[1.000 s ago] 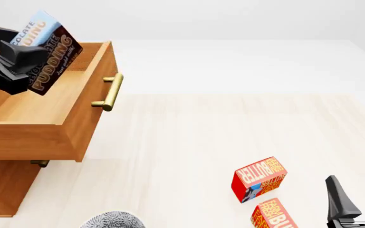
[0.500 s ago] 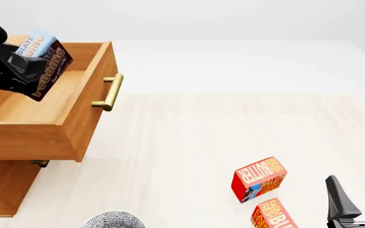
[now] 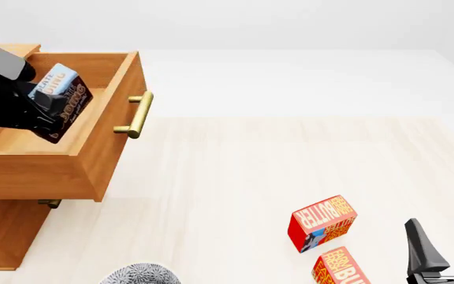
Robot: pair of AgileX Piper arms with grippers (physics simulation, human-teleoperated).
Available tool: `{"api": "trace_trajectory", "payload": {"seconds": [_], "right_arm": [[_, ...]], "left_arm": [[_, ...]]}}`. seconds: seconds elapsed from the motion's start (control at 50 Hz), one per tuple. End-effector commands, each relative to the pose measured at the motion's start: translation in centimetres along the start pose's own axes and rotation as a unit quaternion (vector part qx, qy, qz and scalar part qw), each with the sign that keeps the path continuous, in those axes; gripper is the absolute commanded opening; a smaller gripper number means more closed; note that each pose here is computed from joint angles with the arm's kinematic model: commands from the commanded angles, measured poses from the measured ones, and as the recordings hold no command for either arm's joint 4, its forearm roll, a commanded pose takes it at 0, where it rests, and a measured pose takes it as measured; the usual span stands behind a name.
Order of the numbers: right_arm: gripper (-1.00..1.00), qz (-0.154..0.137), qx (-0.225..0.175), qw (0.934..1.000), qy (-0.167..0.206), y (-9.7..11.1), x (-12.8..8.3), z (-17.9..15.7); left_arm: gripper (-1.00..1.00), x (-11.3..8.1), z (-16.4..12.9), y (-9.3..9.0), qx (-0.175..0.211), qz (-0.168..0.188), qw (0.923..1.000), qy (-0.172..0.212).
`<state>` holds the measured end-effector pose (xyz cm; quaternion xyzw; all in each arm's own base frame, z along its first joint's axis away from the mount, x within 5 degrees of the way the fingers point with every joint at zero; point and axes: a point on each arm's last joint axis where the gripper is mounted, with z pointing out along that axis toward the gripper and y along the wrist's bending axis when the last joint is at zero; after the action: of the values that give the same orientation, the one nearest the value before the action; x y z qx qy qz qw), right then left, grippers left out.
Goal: Put the chocolate pudding in the top drawer of the cabinet and close it.
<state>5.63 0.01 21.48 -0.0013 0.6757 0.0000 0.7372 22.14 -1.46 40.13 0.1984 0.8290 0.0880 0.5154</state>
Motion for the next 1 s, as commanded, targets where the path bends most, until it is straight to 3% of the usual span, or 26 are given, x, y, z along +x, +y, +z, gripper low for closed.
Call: {"api": "trace_trajectory", "payload": {"seconds": [0.02, 0.28, 0.3, 0.34, 0.44, 0.5, 0.52, 0.68, 0.72, 1.0], "right_arm": [[1.0, 0.0, 0.0, 1.0, 0.0, 0.0, 0.0, 0.0], [1.0, 0.0, 0.0, 1.0, 0.0, 0.0, 0.0, 0.0], [1.0, 0.0, 0.0, 1.0, 0.0, 0.0, 0.0, 0.0], [1.0, 0.0, 0.0, 1.0, 0.0, 0.0, 0.0, 0.0], [1.0, 0.0, 0.0, 1.0, 0.0, 0.0, 0.0, 0.0], [1.0, 0.0, 0.0, 1.0, 0.0, 0.0, 0.0, 0.0], [1.0, 0.0, 0.0, 1.0, 0.0, 0.0, 0.0, 0.0], [1.0, 0.0, 0.0, 1.0, 0.0, 0.0, 0.0, 0.0], [1.0, 0.0, 0.0, 1.0, 0.0, 0.0, 0.0, 0.0], [1.0, 0.0, 0.0, 1.0, 0.0, 0.0, 0.0, 0.0]], "left_arm": [[-1.0, 0.7, 0.8, 0.1, -0.005, 0.001, 1.0, 0.008], [-1.0, 1.0, 1.8, 0.3, -0.003, -0.005, 0.9997, 0.023], [1.0, 1.2, 1.5, 0.9, -0.018, -0.004, 0.9996, 0.021], [1.0, 0.5, 1.6, 0.2, 0.0, -0.013, 0.9997, 0.02], [1.0, 0.6, 0.8, 0.9, -0.018, -0.001, 0.9998, 0.01], [1.0, -0.5, 0.1, 0.9, -0.015, -0.014, 0.9998, -0.002], [1.0, -0.6, -0.8, 2.1, -0.044, -0.002, 0.999, -0.013], [1.0, -1.7, -3.2, 2.3, -0.049, -0.008, 0.9983, -0.031], [1.0, -2.4, -3.4, 1.9, -0.032, -0.026, 0.9986, -0.033], [1.0, -3.7, -6.3, 1.2, -0.015, -0.016, 0.9978, -0.063]]}}
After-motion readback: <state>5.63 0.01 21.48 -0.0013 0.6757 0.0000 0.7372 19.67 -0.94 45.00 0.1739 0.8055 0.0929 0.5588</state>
